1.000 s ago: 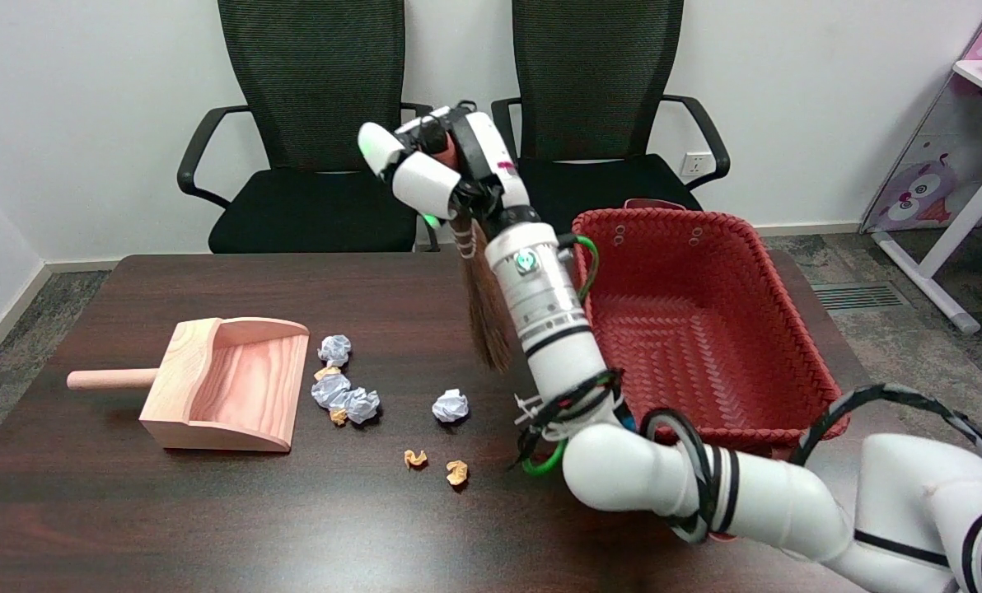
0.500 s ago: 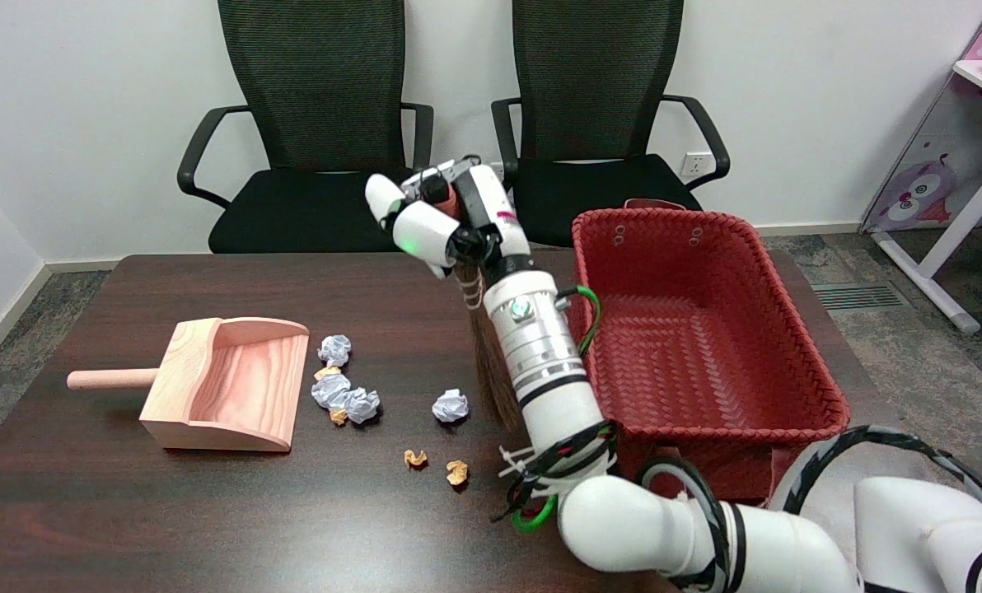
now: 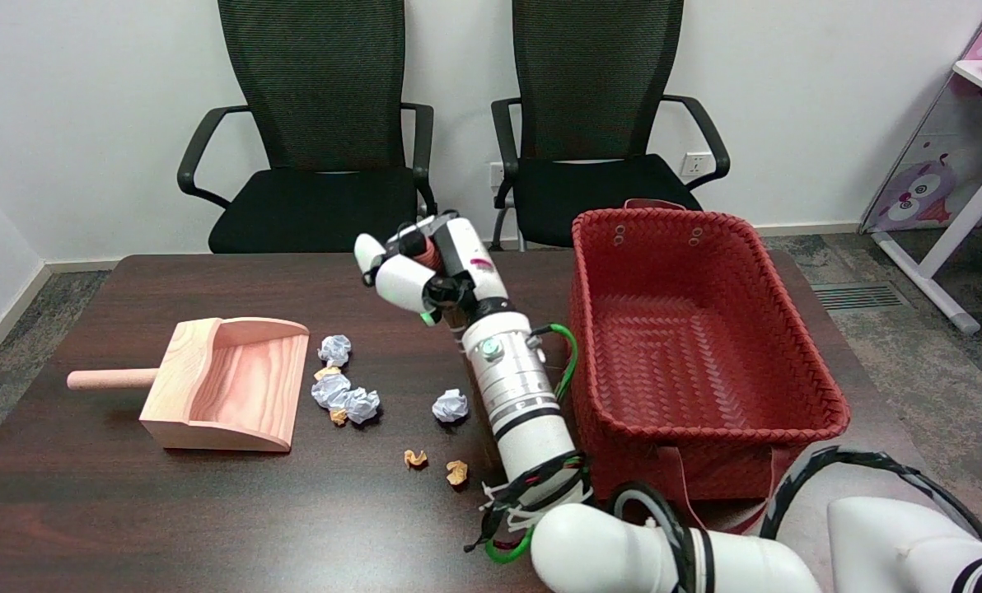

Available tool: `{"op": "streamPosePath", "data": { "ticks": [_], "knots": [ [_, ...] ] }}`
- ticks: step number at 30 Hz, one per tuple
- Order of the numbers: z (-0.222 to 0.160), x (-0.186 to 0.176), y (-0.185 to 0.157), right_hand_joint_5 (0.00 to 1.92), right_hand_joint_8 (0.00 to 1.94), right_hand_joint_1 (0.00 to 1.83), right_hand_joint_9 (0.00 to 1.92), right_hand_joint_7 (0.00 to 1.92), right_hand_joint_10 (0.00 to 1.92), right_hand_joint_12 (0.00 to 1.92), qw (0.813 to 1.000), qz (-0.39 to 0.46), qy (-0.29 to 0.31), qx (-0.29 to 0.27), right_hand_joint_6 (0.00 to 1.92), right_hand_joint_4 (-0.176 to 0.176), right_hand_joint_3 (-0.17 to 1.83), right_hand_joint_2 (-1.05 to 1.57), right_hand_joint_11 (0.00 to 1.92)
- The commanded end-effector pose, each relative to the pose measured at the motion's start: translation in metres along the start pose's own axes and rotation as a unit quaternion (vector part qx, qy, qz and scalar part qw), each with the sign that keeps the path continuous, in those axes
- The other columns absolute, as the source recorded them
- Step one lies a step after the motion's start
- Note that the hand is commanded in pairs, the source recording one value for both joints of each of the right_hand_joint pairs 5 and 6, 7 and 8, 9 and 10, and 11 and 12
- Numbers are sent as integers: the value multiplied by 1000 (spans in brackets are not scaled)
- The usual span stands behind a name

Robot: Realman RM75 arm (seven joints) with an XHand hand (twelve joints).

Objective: Sweep the paper ball into the dustpan.

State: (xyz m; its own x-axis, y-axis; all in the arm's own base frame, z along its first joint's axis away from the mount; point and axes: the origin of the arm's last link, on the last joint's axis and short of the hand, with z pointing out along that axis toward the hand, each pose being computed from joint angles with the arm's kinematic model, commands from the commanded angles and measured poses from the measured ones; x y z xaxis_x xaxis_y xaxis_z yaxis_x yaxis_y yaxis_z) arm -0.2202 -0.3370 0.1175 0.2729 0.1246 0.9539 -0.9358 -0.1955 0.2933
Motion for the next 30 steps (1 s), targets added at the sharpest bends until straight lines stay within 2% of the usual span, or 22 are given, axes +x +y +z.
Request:
{"op": "streamPosePath", "data": {
  "ticks": [1, 12, 26, 30],
  "knots": [
    [6, -43, 28, 1920, 1920, 1020, 1920, 1920, 1920, 1920, 994, -92, -43, -26, 1920, 176, 1564, 1571, 1920],
    [7, -75, 31, 1920, 1920, 1016, 1920, 1920, 1920, 1920, 991, -113, -72, -24, 1920, 176, 1581, 1571, 1920],
    [25, -86, 34, 1920, 1920, 995, 1920, 1920, 1920, 1920, 992, -97, -73, -24, 1920, 176, 1674, 1571, 1920],
    [36, -86, 29, 1920, 1920, 980, 1920, 1920, 1920, 1920, 994, -82, -69, -7, 1920, 176, 1733, 1571, 1920]
  ]
}}
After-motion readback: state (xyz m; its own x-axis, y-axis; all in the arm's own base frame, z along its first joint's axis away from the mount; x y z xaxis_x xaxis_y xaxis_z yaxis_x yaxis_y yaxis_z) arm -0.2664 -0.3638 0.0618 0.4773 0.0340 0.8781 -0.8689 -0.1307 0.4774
